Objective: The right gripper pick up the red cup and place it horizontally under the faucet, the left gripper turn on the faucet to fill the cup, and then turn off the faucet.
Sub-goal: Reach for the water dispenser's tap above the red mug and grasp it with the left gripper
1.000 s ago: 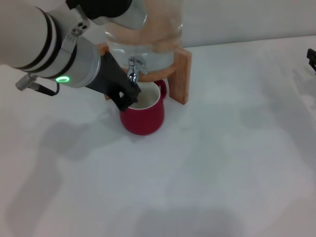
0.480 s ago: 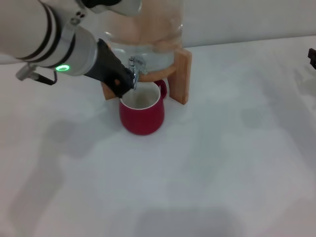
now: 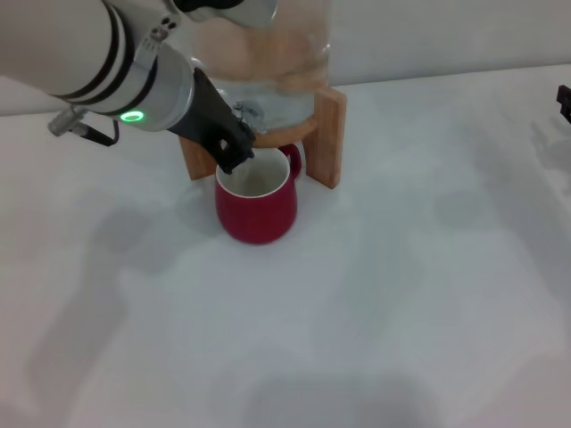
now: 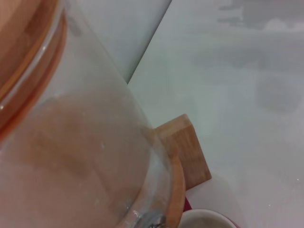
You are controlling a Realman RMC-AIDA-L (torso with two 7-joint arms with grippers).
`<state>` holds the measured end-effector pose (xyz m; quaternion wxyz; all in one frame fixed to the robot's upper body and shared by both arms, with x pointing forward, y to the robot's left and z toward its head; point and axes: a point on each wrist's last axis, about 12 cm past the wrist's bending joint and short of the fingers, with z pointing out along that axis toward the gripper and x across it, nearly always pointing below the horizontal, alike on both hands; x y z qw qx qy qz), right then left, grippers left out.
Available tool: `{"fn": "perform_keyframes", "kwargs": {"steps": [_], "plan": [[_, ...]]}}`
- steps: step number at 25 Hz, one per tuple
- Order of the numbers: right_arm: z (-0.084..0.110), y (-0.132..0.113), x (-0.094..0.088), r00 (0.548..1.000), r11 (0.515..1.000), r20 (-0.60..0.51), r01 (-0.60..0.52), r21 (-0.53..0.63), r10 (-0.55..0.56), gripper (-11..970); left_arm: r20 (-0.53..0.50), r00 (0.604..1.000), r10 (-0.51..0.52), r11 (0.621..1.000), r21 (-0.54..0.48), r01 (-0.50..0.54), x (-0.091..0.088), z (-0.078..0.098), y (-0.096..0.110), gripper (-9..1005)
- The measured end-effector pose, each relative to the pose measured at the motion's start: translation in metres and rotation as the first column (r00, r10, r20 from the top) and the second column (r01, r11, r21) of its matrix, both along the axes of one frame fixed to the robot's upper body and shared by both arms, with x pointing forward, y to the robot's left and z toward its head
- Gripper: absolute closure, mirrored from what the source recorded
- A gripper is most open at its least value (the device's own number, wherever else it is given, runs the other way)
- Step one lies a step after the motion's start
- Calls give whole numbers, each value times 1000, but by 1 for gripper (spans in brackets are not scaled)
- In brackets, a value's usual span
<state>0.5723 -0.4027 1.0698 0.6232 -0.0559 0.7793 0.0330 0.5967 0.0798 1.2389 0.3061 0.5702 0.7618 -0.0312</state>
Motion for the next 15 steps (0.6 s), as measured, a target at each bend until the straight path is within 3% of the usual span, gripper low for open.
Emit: {"fn": "perform_keyframes", "kwargs": {"steps": [15], "plan": [[0, 0, 3, 1000, 1000, -8, 10, -9, -10, 653, 1, 999, -44, 999, 3, 44, 3, 2, -11, 954]]}}
